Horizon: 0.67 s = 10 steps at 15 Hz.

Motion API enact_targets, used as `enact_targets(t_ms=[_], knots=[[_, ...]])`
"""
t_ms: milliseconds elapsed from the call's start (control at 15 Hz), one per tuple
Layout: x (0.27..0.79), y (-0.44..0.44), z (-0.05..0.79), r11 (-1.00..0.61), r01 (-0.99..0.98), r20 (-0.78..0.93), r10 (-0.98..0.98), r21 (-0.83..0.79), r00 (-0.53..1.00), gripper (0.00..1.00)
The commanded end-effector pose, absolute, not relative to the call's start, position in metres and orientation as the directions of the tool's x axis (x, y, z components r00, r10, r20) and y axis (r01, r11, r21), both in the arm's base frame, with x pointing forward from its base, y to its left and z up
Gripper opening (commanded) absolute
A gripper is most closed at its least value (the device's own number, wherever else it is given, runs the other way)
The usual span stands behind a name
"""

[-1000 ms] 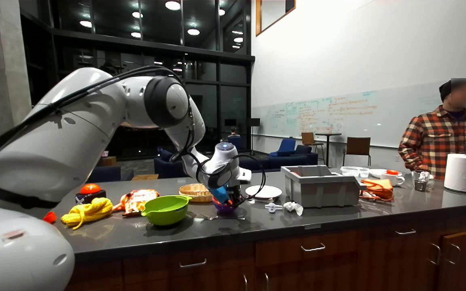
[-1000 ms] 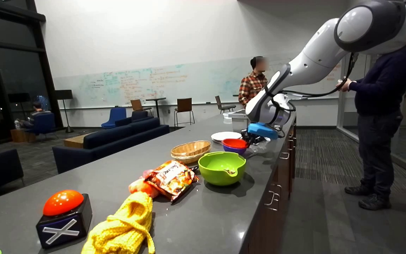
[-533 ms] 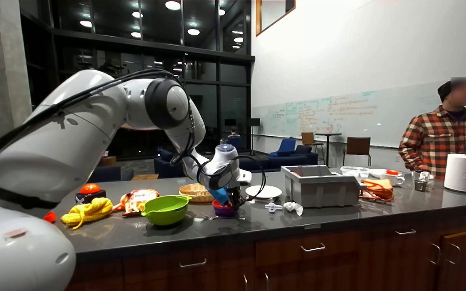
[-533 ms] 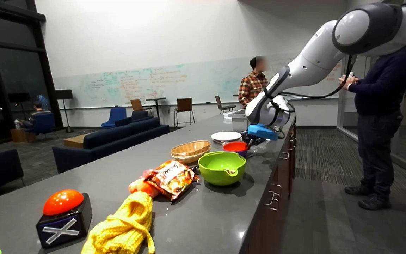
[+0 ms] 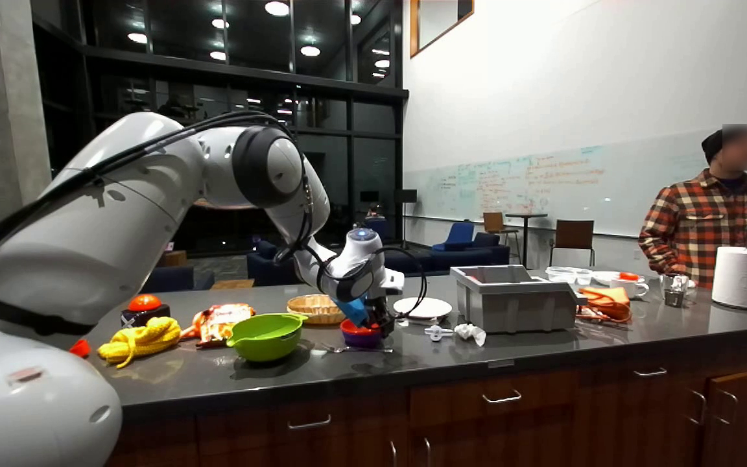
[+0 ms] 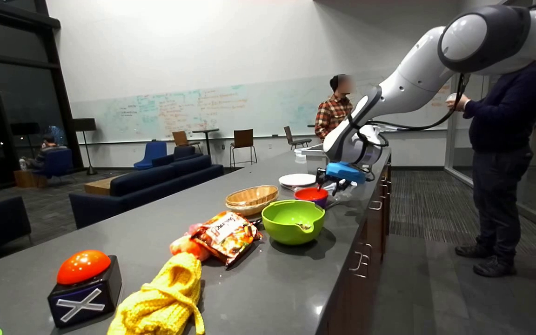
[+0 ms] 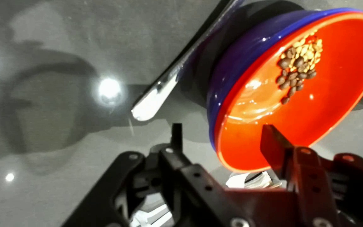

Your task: Pick up the red bowl and blue bowl from the green bowl and place them on the table

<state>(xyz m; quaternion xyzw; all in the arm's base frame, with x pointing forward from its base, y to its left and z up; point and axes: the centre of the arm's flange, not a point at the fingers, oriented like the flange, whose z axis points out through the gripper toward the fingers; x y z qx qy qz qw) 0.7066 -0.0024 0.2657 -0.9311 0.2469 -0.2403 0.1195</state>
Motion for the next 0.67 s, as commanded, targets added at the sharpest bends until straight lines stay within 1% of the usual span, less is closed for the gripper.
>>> enact_targets(t_ms=[0,67,133,467,600], knots=[[0.707,-0.002,0.281,-0.844,-0.404,0.402,-0.527,-0.352,0.749,0.97],[0.704,0.001,0.287,-0.848,-0.392,0.412,-0.519,-0.357,0.749,1.00],[0.701,0.004,0.294,-0.852,-0.381,0.421,-0.512,-0.360,0.748,1.00],[0.674,0.041,0.339,-0.894,-0.267,0.499,-0.426,-0.360,0.755,1.00],[0.657,0.060,0.354,-0.919,-0.209,0.524,-0.365,-0.335,0.770,1.00]])
